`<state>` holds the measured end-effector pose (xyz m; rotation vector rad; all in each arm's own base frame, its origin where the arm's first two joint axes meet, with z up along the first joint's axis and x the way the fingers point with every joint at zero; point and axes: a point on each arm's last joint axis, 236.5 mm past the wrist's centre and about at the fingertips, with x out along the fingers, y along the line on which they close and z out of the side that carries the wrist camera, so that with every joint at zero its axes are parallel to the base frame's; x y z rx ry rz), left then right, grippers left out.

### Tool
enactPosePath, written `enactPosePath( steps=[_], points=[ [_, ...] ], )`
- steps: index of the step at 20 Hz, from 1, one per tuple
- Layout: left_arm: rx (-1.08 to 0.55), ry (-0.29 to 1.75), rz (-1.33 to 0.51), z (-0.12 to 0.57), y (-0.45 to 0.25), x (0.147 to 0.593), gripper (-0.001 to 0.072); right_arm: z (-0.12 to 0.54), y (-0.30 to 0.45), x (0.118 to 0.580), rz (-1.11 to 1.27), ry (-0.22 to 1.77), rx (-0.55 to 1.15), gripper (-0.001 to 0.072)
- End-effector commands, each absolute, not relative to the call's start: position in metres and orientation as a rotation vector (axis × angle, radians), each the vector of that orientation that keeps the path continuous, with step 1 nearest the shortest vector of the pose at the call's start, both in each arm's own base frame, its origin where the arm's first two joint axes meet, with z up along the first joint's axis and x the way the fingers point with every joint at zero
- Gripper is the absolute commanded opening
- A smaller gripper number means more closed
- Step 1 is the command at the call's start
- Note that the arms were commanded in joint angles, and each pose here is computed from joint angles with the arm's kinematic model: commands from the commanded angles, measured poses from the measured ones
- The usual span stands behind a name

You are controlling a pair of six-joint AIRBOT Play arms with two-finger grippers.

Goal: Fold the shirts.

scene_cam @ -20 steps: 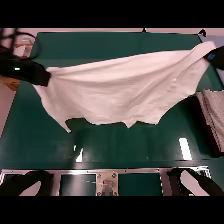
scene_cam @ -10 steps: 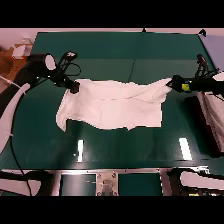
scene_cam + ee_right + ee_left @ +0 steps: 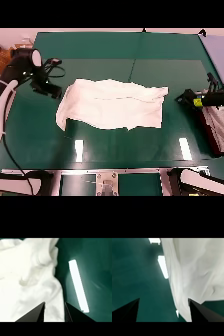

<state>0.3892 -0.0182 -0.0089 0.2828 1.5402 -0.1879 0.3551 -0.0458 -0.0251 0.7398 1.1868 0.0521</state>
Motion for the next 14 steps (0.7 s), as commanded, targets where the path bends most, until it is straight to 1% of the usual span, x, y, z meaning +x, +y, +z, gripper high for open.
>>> enactPosePath(
  steps=[1,2,4,5,7,10,11,14],
  points=[
    [0.155,1.764,-0.119,-0.032,0.018,0.307,0.0695,-0.062,-0.037,0.291,-0.035,1.271,0.846,0.0306],
    [0.093,1.781,-0.112,-0.040,0.021,0.284,0.0695,-0.075,-0.031,0.278,-0.057,1.284,0.862,0.0306],
    [-0.078,1.743,-0.139,-0.053,0.006,0.255,0.0695,-0.097,-0.023,0.262,-0.092,1.301,0.902,0.0306],
    [-0.152,1.704,-0.159,-0.059,-0.006,0.249,0.0695,-0.104,-0.020,0.259,-0.103,1.296,0.917,0.0306],
    [-0.246,1.653,-0.185,-0.073,-0.027,0.241,0.0696,-0.110,-0.018,0.257,-0.121,1.288,0.934,0.0307],
    [-0.441,1.580,-0.281,-0.086,-0.070,0.245,0.0696,-0.110,-0.017,0.261,-0.113,1.275,0.932,0.0308],
    [-0.474,1.542,-0.305,-0.084,-0.078,0.251,0.0696,-0.109,-0.017,0.261,-0.105,1.271,0.930,0.0307],
    [-0.511,1.459,-0.277,-0.083,-0.079,0.272,0.0694,-0.109,-0.017,0.262,-0.105,1.270,0.931,0.0307]
  ],
)
